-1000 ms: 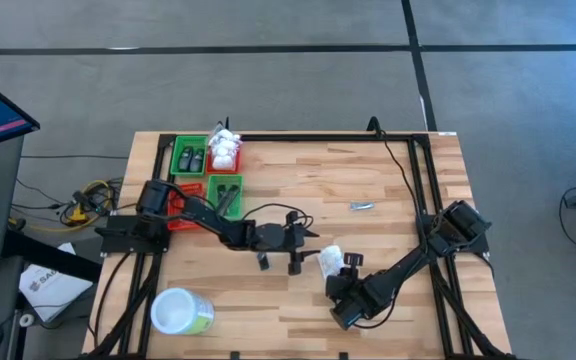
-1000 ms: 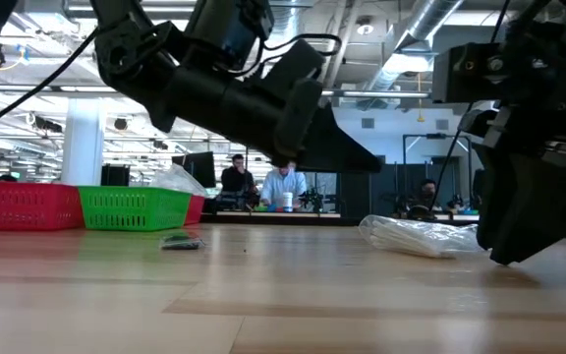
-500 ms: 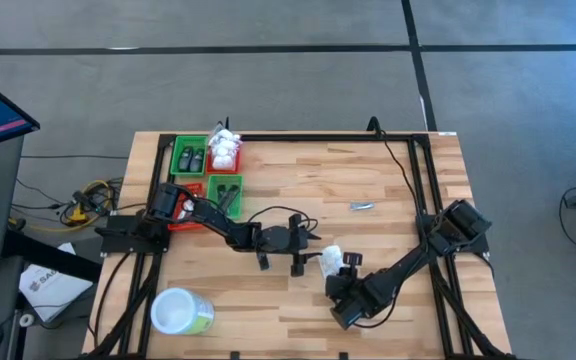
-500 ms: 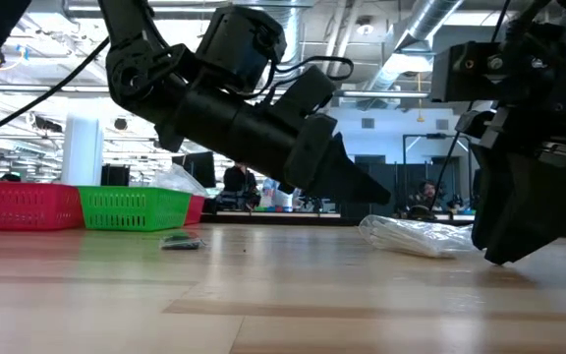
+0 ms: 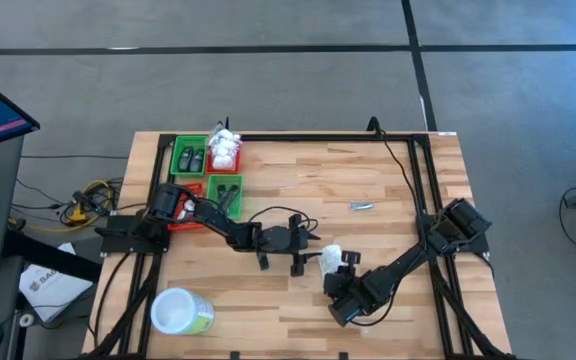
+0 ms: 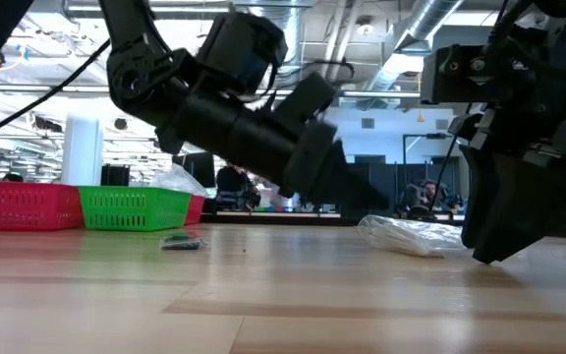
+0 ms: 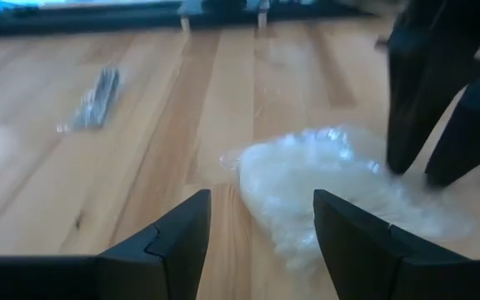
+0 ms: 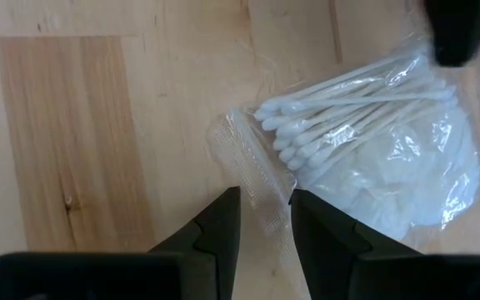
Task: Pick & Place Travel size toiletries
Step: Put the white cotton pack into the top red bin
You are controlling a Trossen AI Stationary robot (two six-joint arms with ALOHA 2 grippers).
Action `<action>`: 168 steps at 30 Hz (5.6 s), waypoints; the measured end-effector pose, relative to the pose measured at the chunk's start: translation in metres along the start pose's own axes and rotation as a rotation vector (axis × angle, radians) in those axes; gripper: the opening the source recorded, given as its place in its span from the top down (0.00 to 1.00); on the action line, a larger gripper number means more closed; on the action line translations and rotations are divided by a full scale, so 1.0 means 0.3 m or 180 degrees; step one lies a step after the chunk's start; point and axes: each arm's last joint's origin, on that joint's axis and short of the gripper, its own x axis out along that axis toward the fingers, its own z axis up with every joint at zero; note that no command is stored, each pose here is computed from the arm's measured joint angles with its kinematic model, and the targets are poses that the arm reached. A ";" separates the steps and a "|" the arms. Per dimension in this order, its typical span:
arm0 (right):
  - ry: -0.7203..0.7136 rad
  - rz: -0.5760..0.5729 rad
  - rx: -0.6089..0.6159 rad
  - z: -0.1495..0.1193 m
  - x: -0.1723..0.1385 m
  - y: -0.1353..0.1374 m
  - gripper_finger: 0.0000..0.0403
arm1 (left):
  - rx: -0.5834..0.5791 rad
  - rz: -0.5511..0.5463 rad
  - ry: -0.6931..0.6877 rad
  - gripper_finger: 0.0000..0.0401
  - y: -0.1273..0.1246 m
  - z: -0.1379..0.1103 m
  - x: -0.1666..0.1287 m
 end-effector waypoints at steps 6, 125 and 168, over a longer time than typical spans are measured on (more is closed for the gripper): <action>-0.0003 0.0004 0.0004 0.001 0.000 0.000 0.75 | -0.0164 -0.0097 0.0164 0.50 0.014 -0.060 0.026; 0.0128 -0.0384 -0.0408 0.077 -0.042 -0.021 1.00 | -0.0206 -0.0075 -0.0021 0.75 0.062 -0.093 0.054; -0.0138 -0.0672 -0.0457 0.249 -0.266 -0.182 1.00 | 0.0530 -0.0303 -0.0022 0.52 -0.007 0.222 -0.157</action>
